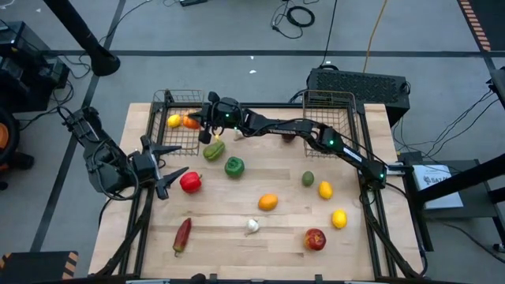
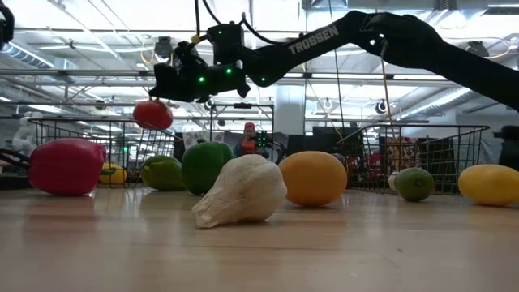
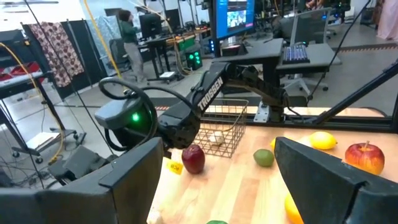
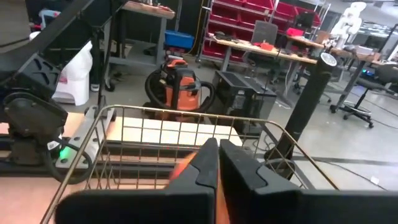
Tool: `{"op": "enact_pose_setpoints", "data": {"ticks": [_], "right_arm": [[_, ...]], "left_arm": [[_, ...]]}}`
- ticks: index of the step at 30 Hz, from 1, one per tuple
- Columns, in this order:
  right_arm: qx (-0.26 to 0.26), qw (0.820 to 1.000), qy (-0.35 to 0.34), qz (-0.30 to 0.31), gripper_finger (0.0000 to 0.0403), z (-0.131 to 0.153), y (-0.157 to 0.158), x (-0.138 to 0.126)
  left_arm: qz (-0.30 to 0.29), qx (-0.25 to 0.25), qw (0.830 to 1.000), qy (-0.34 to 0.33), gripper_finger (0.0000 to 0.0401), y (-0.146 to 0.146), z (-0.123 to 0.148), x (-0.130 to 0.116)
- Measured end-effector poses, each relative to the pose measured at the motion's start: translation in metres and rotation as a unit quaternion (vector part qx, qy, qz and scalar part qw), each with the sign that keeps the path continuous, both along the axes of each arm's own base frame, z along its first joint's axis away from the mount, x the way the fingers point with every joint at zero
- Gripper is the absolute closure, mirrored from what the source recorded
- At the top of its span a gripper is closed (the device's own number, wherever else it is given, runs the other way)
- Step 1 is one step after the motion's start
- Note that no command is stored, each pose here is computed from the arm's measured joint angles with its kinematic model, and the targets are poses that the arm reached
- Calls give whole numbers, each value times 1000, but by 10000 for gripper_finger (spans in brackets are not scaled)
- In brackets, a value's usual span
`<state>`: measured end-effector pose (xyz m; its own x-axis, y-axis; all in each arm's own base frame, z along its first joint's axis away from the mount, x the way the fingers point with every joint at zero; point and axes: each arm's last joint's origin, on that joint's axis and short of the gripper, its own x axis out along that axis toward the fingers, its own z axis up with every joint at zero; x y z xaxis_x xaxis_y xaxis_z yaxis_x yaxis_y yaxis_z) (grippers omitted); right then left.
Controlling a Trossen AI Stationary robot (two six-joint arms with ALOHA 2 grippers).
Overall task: Sort produce into baskets
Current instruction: Put the tomato into the left wire basket, then put the bottom garlic into the right wire basket
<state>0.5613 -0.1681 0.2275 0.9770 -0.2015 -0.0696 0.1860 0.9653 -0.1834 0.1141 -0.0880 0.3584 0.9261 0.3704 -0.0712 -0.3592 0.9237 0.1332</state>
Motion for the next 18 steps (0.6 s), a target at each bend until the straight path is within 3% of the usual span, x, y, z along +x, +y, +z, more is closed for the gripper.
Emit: {"op": "enact_pose_setpoints", "data": {"ticks": [7, 13, 15, 18], "right_arm": [[46, 999, -10, -6, 316, 0, -10, -3], [50, 999, 11, -4, 260, 6, -5, -5], [38, 998, 45, 5, 252, 20, 6, -9], [16, 994, 109, 24, 248, 63, 31, -28]], "left_arm": [[-1, 5, 1000, 1, 89, 0, 0, 0], [-1, 6, 1000, 2, 89, 0, 0, 0], [-1, 7, 1000, 3, 89, 0, 0, 0], [-2, 3, 1000, 9, 89, 0, -3, 0]]}}
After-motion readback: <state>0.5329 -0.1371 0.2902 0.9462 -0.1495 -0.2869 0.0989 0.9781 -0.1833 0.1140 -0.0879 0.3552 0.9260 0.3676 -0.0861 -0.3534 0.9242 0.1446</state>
